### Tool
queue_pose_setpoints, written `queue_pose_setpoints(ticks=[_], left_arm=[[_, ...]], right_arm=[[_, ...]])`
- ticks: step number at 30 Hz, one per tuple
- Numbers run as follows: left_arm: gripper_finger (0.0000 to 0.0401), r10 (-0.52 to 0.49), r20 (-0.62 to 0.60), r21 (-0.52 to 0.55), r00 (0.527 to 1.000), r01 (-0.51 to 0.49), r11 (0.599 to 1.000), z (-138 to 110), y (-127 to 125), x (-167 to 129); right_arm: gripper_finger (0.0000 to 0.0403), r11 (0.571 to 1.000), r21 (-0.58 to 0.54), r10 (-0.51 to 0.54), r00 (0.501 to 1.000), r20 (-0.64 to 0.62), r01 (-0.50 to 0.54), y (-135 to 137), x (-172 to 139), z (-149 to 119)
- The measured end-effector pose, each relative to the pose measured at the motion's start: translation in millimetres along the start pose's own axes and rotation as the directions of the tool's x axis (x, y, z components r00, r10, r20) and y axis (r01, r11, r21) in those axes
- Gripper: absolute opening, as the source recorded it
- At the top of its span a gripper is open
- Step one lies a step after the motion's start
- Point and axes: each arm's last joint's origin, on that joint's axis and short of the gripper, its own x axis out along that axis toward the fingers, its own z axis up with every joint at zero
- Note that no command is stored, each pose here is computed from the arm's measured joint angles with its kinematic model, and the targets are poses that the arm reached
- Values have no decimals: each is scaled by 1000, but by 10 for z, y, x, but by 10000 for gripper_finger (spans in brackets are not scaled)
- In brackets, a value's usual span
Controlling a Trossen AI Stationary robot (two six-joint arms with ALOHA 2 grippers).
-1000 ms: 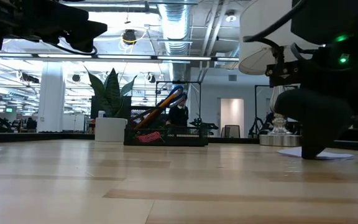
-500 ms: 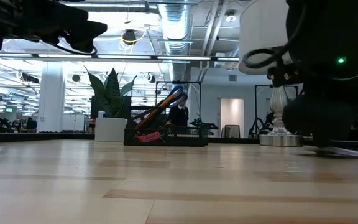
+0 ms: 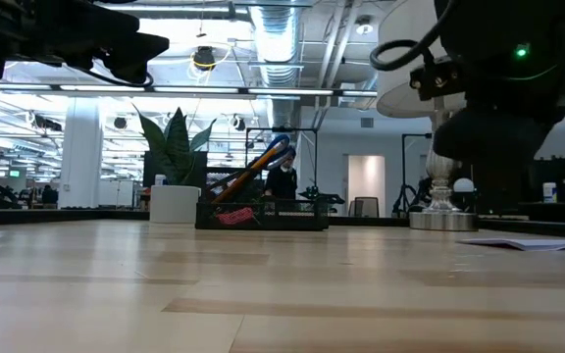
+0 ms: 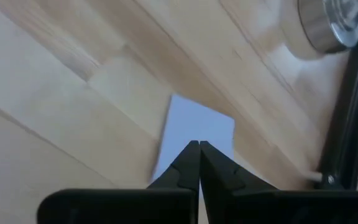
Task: Pick and place office supplies into organizer
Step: Put the purple sticky note into the black desk organizer
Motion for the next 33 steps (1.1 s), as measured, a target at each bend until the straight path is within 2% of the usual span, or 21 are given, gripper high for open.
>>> queue_pose_setpoints(ticks=[4, 7, 15, 22, 25, 33], left_arm=[[223, 0, 0, -2, 1000, 0, 1000, 0, 0, 0], [223, 0, 0, -3, 1000, 0, 1000, 0, 0, 0], [223, -1, 0, -2, 1000, 1, 1000, 0, 0, 0], [223, -1, 0, -3, 1000, 1, 1000, -1, 0, 0], [223, -1, 1, -3, 1000, 1, 1000, 0, 0, 0], [223, 0, 4, -4, 1000, 0, 1000, 3, 0, 0]], right_arm=[[10, 1000, 5, -5, 999, -43, 6, -11, -3, -17], [35, 999, 41, 1, 999, -41, 1, -4, -27, -61], [157, 991, 132, 5, 999, -40, 1, 1, -129, -297], [256, 986, 161, -28, 998, -53, 36, -18, 69, -366], [269, 982, 185, -29, 998, -48, 37, -16, 208, -369], [270, 978, 205, -33, 999, -36, 40, -54, 489, -388]])
